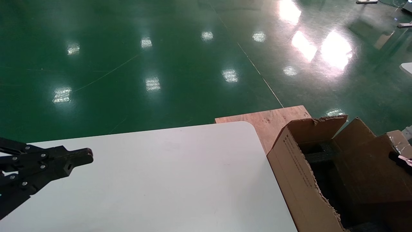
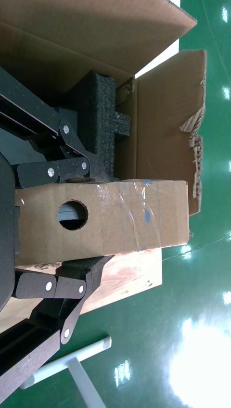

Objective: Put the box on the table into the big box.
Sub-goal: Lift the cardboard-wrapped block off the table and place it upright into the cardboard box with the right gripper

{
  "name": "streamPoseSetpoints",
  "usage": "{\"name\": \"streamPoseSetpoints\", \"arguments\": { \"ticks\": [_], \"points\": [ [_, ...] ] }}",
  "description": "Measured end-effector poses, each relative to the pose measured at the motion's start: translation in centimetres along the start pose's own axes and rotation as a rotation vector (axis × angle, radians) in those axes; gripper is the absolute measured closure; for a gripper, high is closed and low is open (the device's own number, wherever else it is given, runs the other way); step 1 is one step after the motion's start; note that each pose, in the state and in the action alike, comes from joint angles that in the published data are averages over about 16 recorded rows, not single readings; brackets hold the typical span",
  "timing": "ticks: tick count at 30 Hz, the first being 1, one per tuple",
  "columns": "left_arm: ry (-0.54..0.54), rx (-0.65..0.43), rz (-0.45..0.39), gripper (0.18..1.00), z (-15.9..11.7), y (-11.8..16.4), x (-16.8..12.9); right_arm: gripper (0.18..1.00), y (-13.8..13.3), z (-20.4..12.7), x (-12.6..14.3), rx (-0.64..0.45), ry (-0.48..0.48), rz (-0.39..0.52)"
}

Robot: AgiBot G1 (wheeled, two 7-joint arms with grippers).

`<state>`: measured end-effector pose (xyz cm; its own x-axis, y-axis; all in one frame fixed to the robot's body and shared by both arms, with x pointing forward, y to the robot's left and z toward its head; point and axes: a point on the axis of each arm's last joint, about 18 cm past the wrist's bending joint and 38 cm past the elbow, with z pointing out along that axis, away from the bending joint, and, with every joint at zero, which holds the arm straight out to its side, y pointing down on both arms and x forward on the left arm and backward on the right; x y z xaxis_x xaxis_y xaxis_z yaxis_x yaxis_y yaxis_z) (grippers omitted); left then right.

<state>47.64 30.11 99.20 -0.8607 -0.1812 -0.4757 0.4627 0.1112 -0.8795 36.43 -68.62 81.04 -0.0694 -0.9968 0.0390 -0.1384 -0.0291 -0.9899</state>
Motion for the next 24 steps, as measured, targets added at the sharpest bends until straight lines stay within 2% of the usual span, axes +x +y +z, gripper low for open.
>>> {"name": "streamPoseSetpoints", "arguments": {
  "ticks": [15,24],
  "points": [
    [0.0,0.0,0.0,0.993,0.0,0.0,0.0,0.705,1.7,0.8,-0.4,-0.039,0.001,0.027],
    [0.0,0.0,0.0,0.993,0.0,0.0,0.0,0.71,0.8,1.2,-0.6,-0.029,-0.018,0.015]
  ]
}}
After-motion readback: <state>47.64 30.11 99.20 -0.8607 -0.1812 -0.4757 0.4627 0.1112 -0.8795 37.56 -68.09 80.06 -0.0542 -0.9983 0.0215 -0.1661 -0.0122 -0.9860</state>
